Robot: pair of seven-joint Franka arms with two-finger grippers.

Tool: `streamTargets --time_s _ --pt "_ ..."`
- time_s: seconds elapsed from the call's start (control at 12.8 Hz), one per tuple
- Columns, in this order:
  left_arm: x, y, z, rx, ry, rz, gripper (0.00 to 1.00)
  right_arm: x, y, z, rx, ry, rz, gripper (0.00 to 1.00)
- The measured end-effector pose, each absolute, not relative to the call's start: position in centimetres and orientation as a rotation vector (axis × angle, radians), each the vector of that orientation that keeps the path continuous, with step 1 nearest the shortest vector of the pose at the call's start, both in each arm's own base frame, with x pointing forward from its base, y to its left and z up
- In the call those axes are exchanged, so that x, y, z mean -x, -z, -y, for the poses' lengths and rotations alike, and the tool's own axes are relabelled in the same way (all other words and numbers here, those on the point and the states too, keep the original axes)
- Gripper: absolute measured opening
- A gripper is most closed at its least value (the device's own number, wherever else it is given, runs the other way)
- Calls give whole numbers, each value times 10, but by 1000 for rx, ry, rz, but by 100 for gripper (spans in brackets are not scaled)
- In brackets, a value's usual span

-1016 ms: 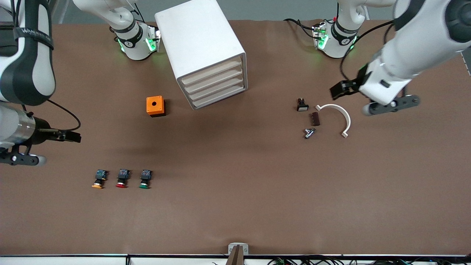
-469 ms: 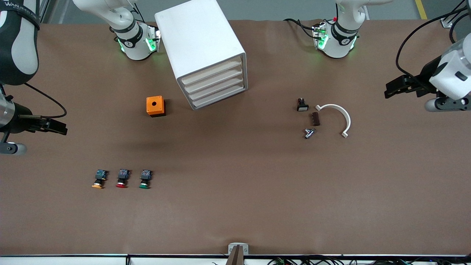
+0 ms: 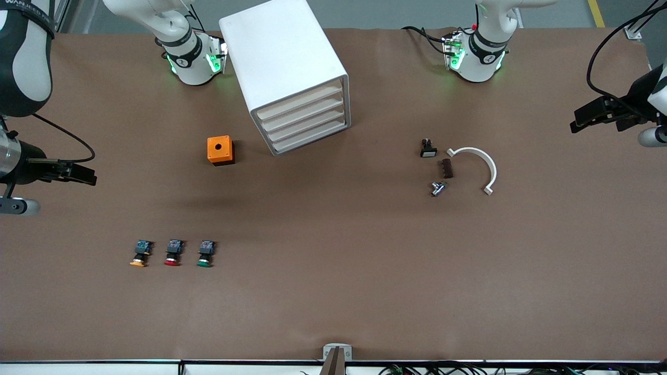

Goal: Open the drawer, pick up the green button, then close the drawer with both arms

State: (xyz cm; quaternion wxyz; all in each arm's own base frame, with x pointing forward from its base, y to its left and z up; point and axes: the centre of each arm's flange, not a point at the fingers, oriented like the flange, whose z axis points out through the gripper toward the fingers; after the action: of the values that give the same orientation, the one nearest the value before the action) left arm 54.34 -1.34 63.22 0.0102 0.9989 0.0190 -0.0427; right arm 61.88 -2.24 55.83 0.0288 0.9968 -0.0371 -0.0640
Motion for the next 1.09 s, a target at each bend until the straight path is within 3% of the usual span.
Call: streamTargets --time_s 0.55,1.09 --pt "-543 -634 23 -3136 121 -29 100 -571 -636 40 -3124 94 144 100" --pt "-540 -636 50 -3138 114 45 100 -553 -657 51 -3141 57 157 100"
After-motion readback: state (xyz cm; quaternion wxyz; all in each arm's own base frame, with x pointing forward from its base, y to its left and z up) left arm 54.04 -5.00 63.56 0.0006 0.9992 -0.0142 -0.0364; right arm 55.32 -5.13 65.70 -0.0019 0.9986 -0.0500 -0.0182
